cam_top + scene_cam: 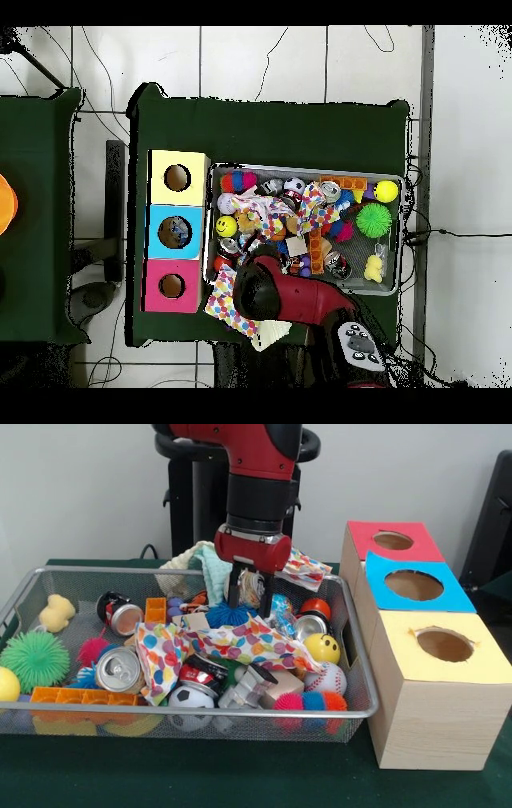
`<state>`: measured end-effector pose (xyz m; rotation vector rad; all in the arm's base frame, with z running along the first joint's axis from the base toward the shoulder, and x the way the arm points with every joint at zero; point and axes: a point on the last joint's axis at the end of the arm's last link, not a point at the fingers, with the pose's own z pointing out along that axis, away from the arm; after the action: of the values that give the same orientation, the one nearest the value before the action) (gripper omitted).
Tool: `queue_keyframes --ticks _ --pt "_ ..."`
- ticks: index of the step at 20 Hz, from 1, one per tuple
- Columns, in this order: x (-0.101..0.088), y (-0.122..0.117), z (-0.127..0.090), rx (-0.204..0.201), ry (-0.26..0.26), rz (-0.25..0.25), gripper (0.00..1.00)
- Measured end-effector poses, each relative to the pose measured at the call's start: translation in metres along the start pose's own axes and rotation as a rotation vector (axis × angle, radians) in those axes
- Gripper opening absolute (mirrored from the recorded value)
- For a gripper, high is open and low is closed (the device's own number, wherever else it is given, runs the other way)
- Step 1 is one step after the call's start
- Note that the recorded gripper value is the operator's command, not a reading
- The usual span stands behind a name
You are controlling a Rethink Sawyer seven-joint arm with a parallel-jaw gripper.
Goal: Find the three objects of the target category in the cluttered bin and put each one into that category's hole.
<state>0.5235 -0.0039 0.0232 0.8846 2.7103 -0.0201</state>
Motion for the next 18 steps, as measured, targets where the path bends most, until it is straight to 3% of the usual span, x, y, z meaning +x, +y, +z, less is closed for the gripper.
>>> queue_keyframes --ticks 12,18 --pt "-0.014 0.010 -0.021 -0.028 -0.029 0.004 1.00" --pt "-0.010 0.010 -0.023 -0.029 -0.023 0.003 1.00"
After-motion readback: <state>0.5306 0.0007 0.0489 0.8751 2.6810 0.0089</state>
